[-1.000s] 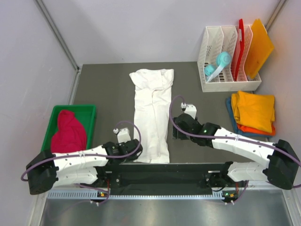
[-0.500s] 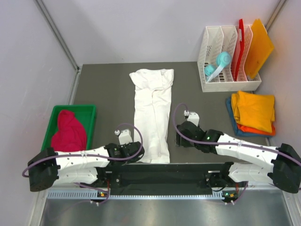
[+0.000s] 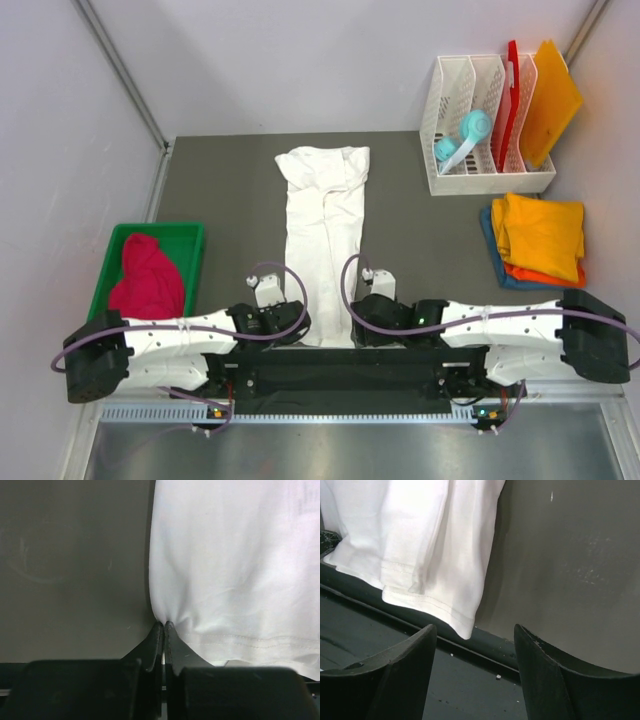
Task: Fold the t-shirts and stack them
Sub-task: Fold the tshirt
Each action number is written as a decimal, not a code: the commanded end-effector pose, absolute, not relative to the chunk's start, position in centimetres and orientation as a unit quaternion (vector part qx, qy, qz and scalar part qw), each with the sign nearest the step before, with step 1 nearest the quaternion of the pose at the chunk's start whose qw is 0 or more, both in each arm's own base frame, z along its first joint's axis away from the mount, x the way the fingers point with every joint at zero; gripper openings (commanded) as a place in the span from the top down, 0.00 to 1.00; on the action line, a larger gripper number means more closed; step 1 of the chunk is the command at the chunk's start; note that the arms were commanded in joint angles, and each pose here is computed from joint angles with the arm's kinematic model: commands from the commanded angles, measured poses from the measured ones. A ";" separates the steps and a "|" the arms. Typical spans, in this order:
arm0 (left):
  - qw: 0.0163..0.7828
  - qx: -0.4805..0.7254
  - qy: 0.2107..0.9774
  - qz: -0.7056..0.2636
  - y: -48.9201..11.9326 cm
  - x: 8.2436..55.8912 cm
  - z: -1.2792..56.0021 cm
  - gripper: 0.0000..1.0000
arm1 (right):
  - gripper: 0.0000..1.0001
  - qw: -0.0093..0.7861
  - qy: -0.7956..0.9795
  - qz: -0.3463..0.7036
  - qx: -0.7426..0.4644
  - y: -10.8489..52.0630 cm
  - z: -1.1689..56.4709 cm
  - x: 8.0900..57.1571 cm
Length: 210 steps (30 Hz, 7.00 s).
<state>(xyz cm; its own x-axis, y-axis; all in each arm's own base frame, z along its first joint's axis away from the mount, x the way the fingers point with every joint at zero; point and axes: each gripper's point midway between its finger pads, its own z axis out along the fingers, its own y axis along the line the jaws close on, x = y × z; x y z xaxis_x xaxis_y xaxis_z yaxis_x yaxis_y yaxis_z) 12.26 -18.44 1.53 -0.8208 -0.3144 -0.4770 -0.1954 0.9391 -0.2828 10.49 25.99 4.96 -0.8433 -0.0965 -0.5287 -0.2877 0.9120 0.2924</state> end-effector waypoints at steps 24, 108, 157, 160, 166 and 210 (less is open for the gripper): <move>0.263 -0.127 0.952 -0.090 -16.9 11.3 2.1 1.00 | 1.00 0.259 0.951 0.160 -0.050 26.0 3.1 9.8; 0.458 -0.136 0.878 -0.021 -16.4 43.6 16.4 0.38 | 0.33 0.422 0.903 0.079 0.024 24.4 16.1 42.2; 0.216 -0.082 0.972 -0.035 -18.9 18.1 -1.4 0.90 | 1.00 0.170 0.983 0.073 -0.007 22.3 -1.9 18.4; 0.213 -0.086 0.973 -0.039 -18.6 16.1 -1.0 0.90 | 1.00 0.159 0.985 0.065 -0.004 21.0 -2.4 16.3; 0.215 -0.094 0.971 -0.045 -17.8 13.7 -0.2 0.90 | 1.00 0.156 0.985 0.071 -0.009 20.5 -2.1 14.0; 0.307 -0.151 0.939 -0.025 -18.6 16.1 -1.0 0.55 | 0.52 0.309 0.943 0.122 -0.008 20.1 5.2 17.2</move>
